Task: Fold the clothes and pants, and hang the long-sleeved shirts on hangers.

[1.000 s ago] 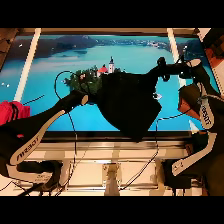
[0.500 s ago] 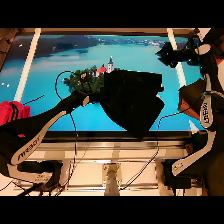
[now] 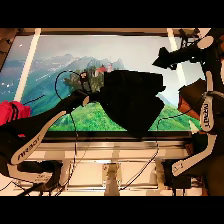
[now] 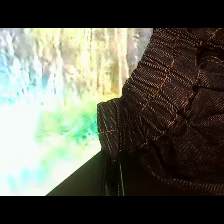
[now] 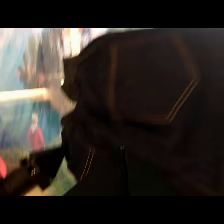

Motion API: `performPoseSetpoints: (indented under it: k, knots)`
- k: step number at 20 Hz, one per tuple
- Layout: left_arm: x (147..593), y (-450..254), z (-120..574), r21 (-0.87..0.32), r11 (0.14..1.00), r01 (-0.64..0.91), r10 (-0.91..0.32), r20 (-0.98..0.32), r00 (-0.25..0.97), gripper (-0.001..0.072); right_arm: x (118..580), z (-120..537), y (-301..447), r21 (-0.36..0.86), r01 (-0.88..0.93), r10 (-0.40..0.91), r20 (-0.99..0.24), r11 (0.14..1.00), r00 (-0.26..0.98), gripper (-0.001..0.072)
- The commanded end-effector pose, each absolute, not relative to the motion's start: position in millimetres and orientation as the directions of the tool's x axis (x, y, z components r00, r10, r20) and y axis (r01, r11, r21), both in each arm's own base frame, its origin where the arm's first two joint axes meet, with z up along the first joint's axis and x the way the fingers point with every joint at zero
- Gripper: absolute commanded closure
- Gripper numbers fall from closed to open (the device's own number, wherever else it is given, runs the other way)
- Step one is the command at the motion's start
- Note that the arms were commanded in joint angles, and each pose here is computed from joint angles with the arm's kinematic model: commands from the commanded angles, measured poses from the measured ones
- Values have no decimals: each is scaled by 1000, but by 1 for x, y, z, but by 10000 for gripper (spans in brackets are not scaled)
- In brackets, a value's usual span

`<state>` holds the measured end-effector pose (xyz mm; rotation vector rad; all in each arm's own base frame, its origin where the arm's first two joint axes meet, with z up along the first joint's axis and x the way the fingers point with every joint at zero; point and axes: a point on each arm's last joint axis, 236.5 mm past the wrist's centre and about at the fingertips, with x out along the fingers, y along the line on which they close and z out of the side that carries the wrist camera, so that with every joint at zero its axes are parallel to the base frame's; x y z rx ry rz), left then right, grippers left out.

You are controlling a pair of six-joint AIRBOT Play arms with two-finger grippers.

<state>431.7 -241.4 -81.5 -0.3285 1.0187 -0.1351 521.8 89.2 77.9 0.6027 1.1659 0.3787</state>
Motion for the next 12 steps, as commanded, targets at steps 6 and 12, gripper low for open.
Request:
performPoseSetpoints:
  k: [6, 12]
  knots:
    - [442, -234, -71, -328, 944, -29, -258, -790, 556, 658, 420, 40, 122, 643, 109, 588, -747, 758, 310, 701]
    - [445, -237, -68, -339, 940, -21, -268, -777, 570, 658, 313, 1, 132, 706, 316, 604, -707, 635, 366, 701]
